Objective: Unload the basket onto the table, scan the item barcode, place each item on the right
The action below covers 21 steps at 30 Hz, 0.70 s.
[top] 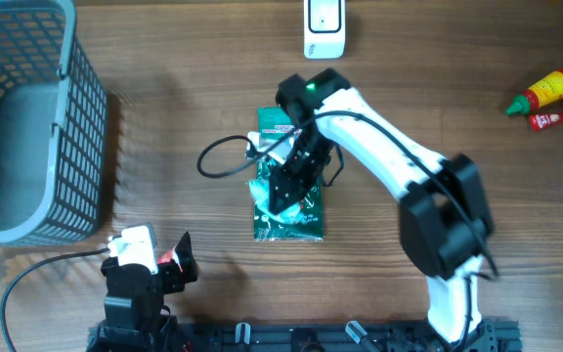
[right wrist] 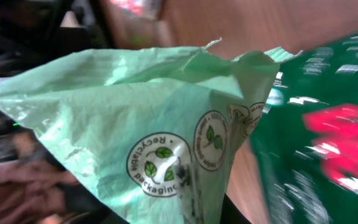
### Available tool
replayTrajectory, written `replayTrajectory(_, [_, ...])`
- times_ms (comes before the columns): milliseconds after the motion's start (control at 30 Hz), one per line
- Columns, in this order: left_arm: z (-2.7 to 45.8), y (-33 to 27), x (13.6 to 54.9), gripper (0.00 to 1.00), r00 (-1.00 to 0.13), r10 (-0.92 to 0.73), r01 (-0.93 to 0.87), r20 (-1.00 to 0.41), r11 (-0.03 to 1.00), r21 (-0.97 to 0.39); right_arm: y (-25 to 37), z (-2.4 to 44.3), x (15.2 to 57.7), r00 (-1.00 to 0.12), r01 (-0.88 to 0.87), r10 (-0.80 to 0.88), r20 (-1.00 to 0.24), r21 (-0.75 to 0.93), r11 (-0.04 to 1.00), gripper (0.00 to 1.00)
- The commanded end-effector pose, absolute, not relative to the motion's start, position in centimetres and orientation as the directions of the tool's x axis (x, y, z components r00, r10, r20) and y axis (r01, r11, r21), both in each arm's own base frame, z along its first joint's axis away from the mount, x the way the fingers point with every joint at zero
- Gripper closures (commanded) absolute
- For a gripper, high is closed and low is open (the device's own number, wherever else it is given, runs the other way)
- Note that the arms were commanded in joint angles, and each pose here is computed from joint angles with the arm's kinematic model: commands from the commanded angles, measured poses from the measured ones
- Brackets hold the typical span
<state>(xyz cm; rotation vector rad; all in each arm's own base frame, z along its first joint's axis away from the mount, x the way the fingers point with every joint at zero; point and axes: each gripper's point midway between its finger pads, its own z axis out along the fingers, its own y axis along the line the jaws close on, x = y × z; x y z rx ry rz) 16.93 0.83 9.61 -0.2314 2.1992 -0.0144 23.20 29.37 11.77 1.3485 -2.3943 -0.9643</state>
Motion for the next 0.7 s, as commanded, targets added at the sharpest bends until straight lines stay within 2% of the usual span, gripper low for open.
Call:
replayTrajectory(0, [9.6,0.8,16.9,0.0,-0.578,-0.181,-0.164,-0.796,0.981,-0.104,25.9,14.9,29.7,-0.61,-0.791,-0.77,-0.188,0.204,0.577,0.95])
replayTrajectory(33, [9.6,0.8,16.9,0.0,-0.578,-0.181,-0.164,-0.796,0.981,-0.104,24.5,15.1,32.9,-0.632,-0.765,-0.743,-0.22,0.024,0.643,0.95])
replayTrajectory(133, [9.6,0.8,16.9,0.0,-0.578,-0.181,-0.164,-0.796,0.981,-0.104,23.1,16.6,39.2,-0.626,-0.656,-0.703,-0.336,-0.26,0.709,0.95])
replayTrajectory(167, [9.6,0.8,16.9,0.0,-0.578,-0.181,-0.164,-0.796,0.981,-0.104,23.1,16.9,40.6,-0.633,-0.608,-0.674,-0.38,-0.294,0.737,0.95])
replayTrajectory(267, [9.6,0.8,16.9,0.0,-0.578,-0.181,-0.164,-0.796,0.981,-0.104,23.8,16.6,43.1,-0.63,-0.56,-0.629,-0.456,-0.294,0.774,0.95])
replayTrajectory(400, [9.6,0.8,16.9,0.0,-0.578,-0.181,-0.164,-0.796,0.981,-0.104,23.6,14.6,46.6,-0.626,-0.522,-0.599,-0.499,-0.303,0.797,0.94])
replayTrajectory(667, [9.6,0.8,16.9,0.0,-0.578,-0.181,-0.164,-0.796,0.981,-0.104,19.0,14.0,57.3,-0.557,-0.311,-0.515,-0.652,-0.411,0.857,0.96])
